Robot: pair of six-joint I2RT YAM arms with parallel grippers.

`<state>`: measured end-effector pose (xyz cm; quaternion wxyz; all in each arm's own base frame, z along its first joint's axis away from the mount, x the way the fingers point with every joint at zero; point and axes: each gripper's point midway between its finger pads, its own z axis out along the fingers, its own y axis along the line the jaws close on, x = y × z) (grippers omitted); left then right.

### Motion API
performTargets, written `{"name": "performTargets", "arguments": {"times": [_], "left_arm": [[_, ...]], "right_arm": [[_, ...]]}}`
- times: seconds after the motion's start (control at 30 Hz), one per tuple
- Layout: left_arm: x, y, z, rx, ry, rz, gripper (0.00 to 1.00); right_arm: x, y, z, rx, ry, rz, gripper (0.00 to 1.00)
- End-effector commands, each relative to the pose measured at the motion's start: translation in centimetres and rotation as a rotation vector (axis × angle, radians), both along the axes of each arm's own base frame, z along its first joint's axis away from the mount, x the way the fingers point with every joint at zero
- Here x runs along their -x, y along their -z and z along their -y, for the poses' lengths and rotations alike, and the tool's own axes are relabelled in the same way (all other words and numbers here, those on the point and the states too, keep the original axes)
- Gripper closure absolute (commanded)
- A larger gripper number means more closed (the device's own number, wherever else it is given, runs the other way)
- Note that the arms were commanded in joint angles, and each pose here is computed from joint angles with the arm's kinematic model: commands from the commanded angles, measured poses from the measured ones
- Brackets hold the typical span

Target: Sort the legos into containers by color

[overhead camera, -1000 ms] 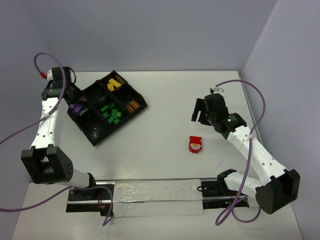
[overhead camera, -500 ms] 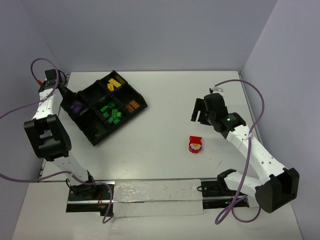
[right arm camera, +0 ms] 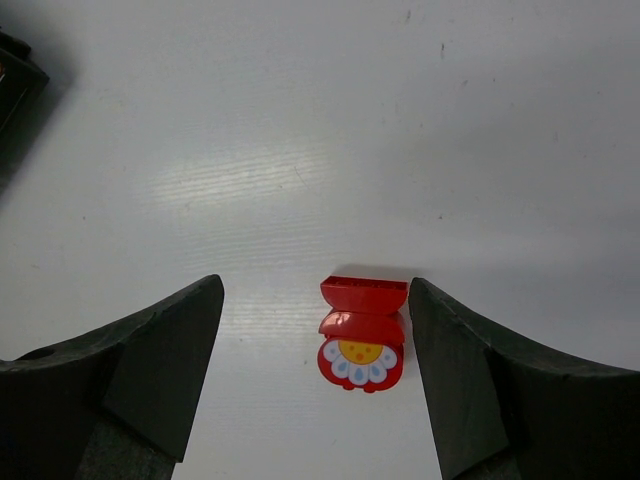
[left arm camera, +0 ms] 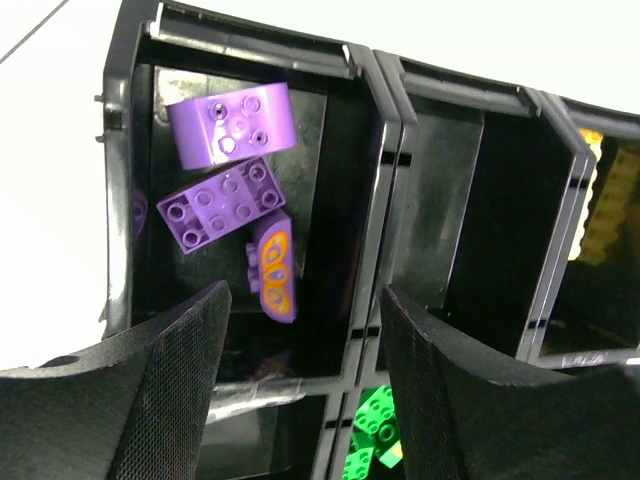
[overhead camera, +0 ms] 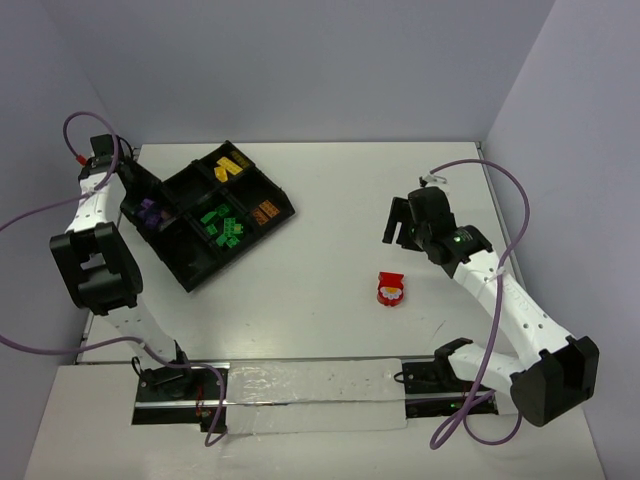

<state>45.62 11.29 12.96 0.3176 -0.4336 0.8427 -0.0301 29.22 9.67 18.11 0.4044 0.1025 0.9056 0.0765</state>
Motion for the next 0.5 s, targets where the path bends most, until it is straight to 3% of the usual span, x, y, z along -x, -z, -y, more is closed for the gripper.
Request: {"name": "performTargets", "arguments": {"times": [0.0, 0.17, 0.27, 0.47], "left_arm": [[0.7, -5.1, 0.6, -0.034, 0.043, 0.125, 0.31], [3.3, -8.4, 5.7, -0.073, 0.188, 0.184, 0.31], [5.0, -9.2, 11.1, -0.084, 0.341, 0.194, 0.34], [7.7, -11.4, 18.1, 0.011, 0.556, 0.271, 0.35]], "right_arm": [[0.1, -2.0, 1.8, 0.031, 0.069, 0.055, 0.18], [1.5, 1.8, 2.1, 0.015, 0.091, -0.039, 0.16], [2.2, 5.0, 2.1, -0.033, 0.142, -0.115, 0.14], [2.1, 7.7, 0.8, -0.094, 0.128, -0.164, 0.13]]}}
